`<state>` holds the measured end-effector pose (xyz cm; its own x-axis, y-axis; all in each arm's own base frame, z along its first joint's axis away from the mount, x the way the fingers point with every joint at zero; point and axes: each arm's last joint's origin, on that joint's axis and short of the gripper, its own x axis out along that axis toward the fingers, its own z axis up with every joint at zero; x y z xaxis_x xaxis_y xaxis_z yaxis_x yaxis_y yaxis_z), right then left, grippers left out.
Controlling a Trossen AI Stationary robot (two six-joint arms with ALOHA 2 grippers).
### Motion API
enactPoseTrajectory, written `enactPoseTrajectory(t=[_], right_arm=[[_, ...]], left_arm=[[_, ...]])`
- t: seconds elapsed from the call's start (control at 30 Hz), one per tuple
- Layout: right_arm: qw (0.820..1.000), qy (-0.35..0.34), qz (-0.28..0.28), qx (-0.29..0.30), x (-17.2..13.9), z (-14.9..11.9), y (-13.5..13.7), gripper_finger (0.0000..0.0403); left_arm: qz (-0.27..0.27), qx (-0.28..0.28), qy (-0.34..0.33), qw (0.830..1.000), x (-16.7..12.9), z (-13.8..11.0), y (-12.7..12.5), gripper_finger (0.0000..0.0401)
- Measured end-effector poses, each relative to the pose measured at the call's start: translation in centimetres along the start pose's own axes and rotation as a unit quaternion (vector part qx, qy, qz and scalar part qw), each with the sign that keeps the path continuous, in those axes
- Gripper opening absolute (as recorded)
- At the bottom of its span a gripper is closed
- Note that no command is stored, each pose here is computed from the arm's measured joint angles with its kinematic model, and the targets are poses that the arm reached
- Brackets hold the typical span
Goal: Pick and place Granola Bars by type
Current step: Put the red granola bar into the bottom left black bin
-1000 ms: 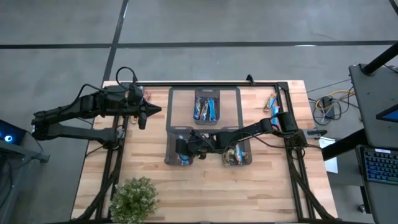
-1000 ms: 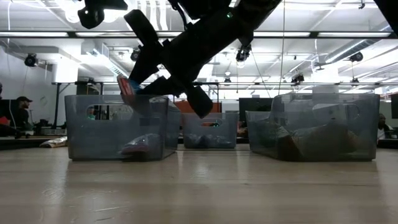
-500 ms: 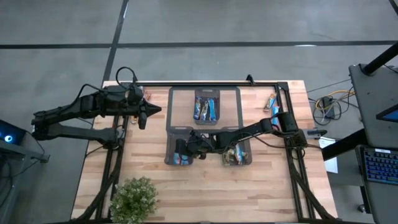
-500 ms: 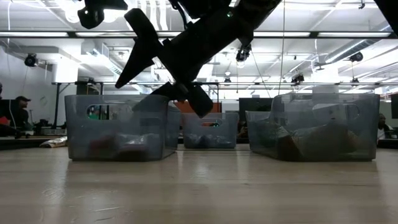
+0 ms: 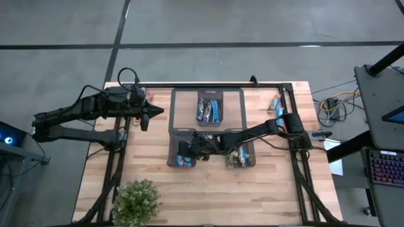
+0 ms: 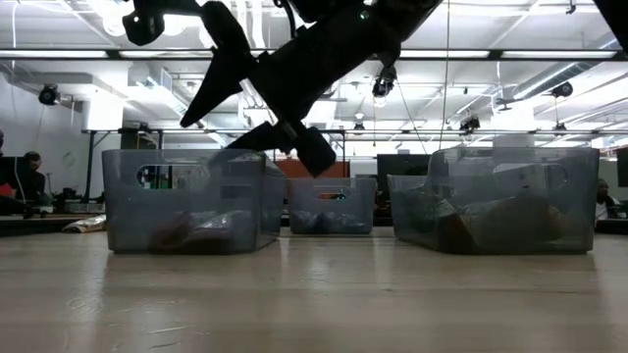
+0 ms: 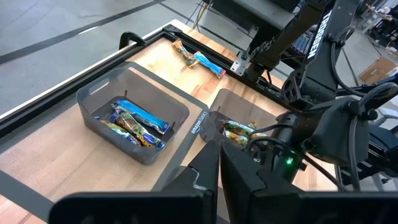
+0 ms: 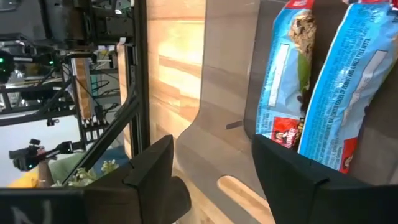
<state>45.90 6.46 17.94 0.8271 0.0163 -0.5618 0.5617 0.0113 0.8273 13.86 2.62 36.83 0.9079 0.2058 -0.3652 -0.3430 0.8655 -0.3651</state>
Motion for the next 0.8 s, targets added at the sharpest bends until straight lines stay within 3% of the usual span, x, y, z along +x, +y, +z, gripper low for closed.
enactPoseTrajectory(t=[0.17, 0.6, 0.8], right_arm=[[1.000, 0.001, 0.008, -0.007, -0.5, 0.0, 0.5, 0.0186], [0.997, 0.013, 0.013, -0.075, -1.8, 0.2, 1.5, 0.0044], [0.997, 0.013, 0.006, -0.080, -1.9, 0.2, 1.4, 0.0010]], left_arm=[[0.000, 0.000, 0.000, 1.000, 0.0, 0.0, 0.0, 0.0000], [0.000, 0.002, 0.000, 1.000, 0.0, 0.0, 0.0, 0.0000], [0.000, 0.003, 0.000, 1.000, 0.0, 0.0, 0.0, 0.0000]])
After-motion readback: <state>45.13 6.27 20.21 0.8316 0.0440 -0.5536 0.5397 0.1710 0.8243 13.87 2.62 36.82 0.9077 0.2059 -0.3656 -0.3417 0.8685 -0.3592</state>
